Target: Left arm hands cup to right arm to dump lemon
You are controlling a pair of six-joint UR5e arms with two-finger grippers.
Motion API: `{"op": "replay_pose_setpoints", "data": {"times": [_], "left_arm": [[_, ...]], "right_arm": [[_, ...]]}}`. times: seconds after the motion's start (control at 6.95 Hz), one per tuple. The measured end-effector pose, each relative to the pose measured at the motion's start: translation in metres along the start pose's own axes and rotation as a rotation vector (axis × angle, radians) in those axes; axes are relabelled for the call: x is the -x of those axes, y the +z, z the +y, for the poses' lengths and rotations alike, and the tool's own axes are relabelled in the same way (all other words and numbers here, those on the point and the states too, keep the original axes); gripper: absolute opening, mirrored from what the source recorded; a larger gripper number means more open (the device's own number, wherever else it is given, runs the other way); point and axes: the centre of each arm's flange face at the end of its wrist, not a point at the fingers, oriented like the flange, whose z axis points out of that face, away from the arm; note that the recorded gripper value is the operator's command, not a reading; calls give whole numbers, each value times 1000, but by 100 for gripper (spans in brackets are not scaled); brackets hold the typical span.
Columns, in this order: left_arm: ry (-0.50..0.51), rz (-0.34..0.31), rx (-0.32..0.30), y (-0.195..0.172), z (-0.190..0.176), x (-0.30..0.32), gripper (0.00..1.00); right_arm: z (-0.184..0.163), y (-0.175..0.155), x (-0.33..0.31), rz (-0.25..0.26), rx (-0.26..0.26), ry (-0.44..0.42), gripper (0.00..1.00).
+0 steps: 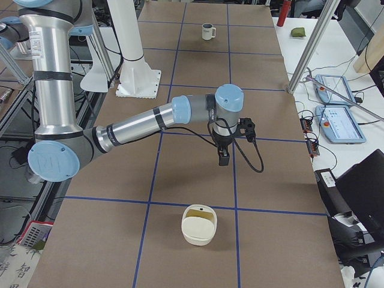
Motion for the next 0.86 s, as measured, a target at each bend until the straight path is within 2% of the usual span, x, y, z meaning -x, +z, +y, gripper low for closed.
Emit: {"op": "replay_pose_setpoints", "data": {"times": [0.14, 0.43, 0.58, 0.86], "left_arm": [[51, -4, 3, -3, 6, 38, 100], [145, 4, 19, 2, 27, 75, 100], [141, 6, 39, 12, 39, 84, 100], [60, 13, 55, 21, 54, 90, 100]], "right_arm": [[9, 6, -24, 5, 7, -10, 100], [34, 20, -68, 4, 36, -16, 100], [42, 25, -77, 3, 46, -3, 100], [46, 27, -81, 4, 45, 60, 100]]}}
